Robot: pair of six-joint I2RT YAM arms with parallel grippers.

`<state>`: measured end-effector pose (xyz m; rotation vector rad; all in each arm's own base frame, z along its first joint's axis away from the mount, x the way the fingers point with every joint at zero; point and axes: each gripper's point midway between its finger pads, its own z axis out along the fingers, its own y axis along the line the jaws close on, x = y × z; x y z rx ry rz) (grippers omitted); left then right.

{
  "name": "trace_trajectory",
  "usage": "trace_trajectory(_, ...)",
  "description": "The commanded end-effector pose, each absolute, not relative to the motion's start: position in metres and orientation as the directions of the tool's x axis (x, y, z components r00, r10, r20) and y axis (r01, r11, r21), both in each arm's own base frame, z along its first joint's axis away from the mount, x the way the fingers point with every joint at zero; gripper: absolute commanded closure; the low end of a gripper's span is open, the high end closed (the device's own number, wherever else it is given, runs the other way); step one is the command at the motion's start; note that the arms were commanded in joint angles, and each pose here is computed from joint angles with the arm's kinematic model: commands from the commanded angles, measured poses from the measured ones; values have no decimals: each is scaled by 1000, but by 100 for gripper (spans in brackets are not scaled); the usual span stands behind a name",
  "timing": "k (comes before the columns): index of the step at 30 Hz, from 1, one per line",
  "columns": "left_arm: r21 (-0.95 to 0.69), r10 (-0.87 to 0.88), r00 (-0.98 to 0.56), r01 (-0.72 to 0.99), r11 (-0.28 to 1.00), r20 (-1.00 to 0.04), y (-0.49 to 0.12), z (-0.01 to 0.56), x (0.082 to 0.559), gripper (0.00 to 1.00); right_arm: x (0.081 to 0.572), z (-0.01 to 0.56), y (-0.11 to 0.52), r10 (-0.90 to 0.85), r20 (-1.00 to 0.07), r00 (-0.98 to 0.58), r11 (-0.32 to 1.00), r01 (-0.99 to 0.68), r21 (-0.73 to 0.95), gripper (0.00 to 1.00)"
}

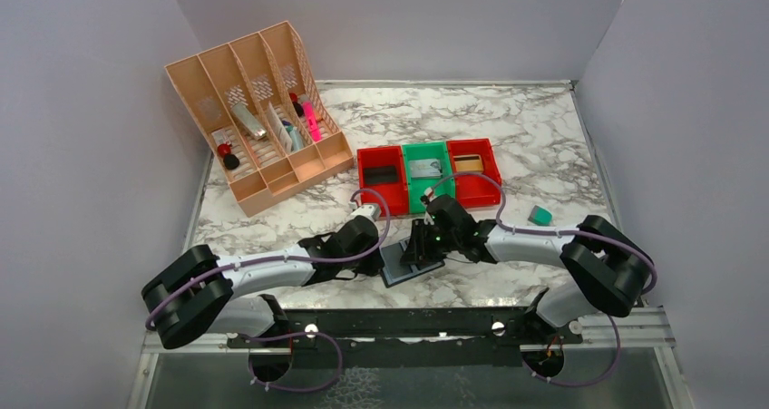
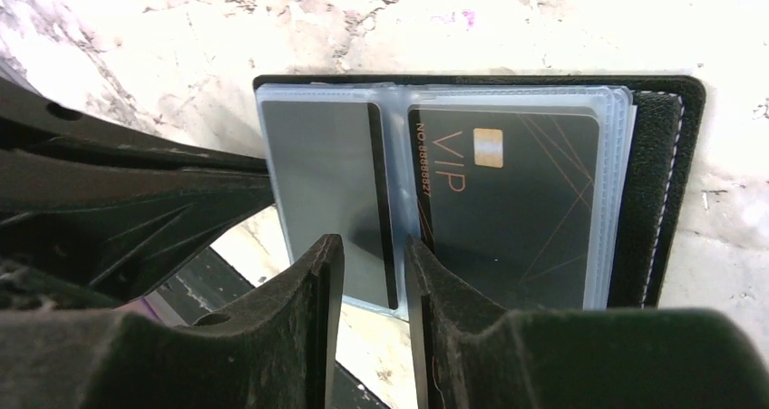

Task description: Take the credit cards out of the card holder

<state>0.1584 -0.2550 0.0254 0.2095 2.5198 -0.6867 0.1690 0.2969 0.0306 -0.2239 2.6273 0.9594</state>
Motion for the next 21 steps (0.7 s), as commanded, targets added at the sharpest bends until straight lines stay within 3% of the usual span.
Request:
trace_trajectory(1,-404,56,-863,291,867,-502,-252,23,153,90,166,8,285,-58,-325,-944,817,-231,528,65)
trace_trajectory(7,-441,19,-846,297,847,-533,-257,48,157,82,156,8,290,-35,-293,-956,783,-209,586,69)
trace_trajectory(12,-516,-77,-800,306,800,-595,-266,89,167,59,157,11,292,9,-289,-957,767,-178,617,71)
trace_trajectory(15,-531,-73,-799,326,782,-597,-270,95,166,53,155,12,294,36,-272,-961,750,-154,643,72)
trace_trajectory(21,-552,-26,-831,345,759,-555,-280,79,157,57,154,9,291,71,-246,-967,741,-114,662,72)
